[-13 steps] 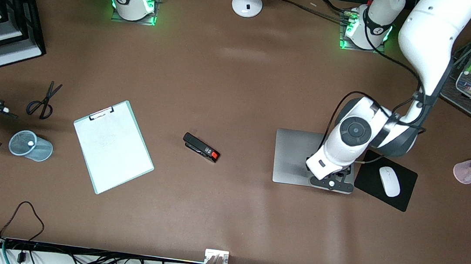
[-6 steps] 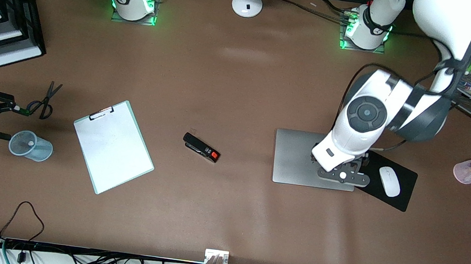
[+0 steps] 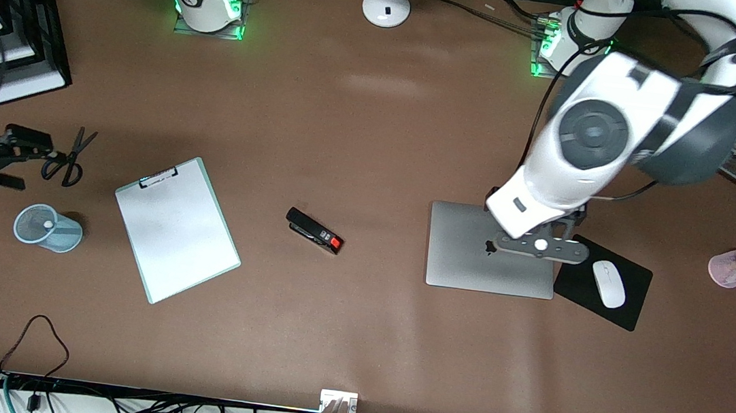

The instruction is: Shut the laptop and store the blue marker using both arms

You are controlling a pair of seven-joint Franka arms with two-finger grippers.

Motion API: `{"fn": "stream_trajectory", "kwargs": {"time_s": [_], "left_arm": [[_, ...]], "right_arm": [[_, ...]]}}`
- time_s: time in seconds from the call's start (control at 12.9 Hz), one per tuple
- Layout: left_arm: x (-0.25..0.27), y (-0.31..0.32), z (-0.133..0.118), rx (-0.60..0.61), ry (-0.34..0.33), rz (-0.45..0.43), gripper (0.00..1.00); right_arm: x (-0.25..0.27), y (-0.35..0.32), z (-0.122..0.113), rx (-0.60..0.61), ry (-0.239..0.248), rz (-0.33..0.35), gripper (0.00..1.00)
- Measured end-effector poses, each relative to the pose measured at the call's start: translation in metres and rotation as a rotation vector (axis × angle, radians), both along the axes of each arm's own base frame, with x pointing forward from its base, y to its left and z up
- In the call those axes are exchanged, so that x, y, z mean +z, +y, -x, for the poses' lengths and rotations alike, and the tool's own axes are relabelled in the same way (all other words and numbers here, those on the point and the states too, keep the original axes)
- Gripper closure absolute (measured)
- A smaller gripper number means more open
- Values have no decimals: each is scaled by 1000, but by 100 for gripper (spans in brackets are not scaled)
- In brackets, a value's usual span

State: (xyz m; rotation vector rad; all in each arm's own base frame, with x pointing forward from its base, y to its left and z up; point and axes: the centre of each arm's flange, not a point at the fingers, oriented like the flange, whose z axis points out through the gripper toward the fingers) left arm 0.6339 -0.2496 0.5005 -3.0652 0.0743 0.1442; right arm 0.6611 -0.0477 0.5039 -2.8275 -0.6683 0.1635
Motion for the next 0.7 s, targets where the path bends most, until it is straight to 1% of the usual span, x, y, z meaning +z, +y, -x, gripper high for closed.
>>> {"fn": "stream_trajectory", "kwargs": {"time_s": [0.08, 0.15, 0.23, 0.39, 0.54, 0.62, 0.7], "left_arm": [[15, 14, -2, 38, 5, 56, 0], [30, 35, -4, 72, 4, 94, 0], [44, 58, -4, 72, 0, 108, 0], [67, 105, -3, 13, -9, 105, 0], [82, 154, 6, -33, -1, 119, 0], [84, 177, 14, -41, 9, 123, 0], [84, 199, 24, -36, 19, 118, 0]], "right_arm": [[3, 9, 5, -28, 32, 37, 0], [8, 16, 9, -56, 55, 64, 0], [13, 22, 13, -87, 77, 96, 0], [23, 35, 23, -137, 110, 178, 0], [37, 53, 33, -171, 114, 250, 0], [45, 59, 40, -188, 104, 265, 0], [54, 63, 48, -196, 84, 268, 0]]}}
